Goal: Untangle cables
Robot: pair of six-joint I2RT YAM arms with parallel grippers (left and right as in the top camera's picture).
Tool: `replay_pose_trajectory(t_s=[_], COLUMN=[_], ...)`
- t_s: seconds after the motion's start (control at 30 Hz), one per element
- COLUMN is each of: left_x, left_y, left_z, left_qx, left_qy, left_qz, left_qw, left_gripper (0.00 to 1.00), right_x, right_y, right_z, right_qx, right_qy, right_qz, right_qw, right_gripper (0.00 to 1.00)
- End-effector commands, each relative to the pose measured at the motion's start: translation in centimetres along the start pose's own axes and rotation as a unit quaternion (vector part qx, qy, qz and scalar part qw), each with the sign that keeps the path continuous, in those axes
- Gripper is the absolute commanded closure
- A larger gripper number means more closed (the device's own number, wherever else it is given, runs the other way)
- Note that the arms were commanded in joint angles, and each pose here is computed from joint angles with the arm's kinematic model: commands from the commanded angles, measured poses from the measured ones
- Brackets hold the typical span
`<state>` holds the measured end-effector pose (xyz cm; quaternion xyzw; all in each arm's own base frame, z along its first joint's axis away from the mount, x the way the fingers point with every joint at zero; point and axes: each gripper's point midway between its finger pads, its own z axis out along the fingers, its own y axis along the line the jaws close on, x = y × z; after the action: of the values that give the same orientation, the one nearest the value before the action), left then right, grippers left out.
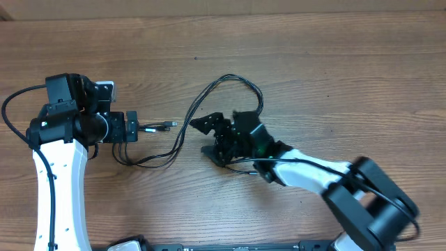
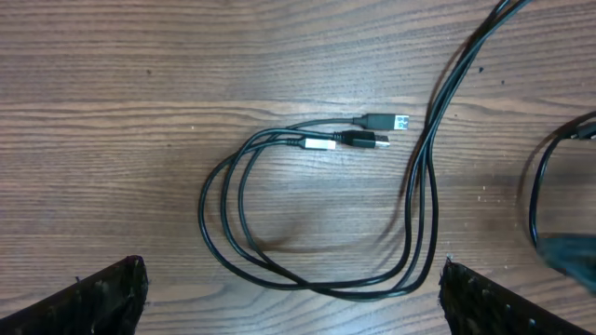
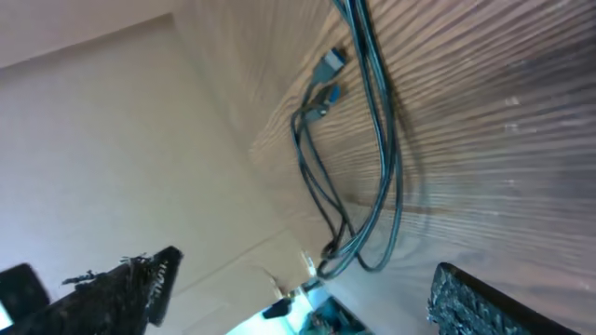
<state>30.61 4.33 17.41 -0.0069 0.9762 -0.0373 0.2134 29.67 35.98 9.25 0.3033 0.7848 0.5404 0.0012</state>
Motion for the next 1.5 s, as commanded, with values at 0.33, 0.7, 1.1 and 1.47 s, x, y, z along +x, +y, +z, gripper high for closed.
replay_pose_trajectory(t_s=[0.33,0.7,1.1,1.47], left_x=[-0.5,-0.5,-0.5,-0.5], left_y=[0.3,0.3,0.3,0.3], left_z=[-0.6,-0.6,-0.6,-0.6], left_qx=[-0.004,-0.004,-0.004,-0.004], left_qy=[-0.012,-0.012,-0.012,-0.012], left_qz=[0.005,0.005,0.005,0.005], left_qw=[1.000,1.000,1.000,1.000], left_gripper=[0.00,0.00,0.00,0.00], right_x=[0.6,0.9,1.0,1.8], right_y=[-2.2,-3.2,-3.5,-3.6], right_z=[1.9,3.0,4.4,6.5], right_qx=[0.023,0.021,-0.002,0.003], right_qy=[-0.034,-0.049,-0.034,-0.021], right_qz=[0.059,0.081,0.083,0.081], right_qw=[0.997,0.995,0.996,0.996], right_gripper=[0.23,0.38,0.38,0.42])
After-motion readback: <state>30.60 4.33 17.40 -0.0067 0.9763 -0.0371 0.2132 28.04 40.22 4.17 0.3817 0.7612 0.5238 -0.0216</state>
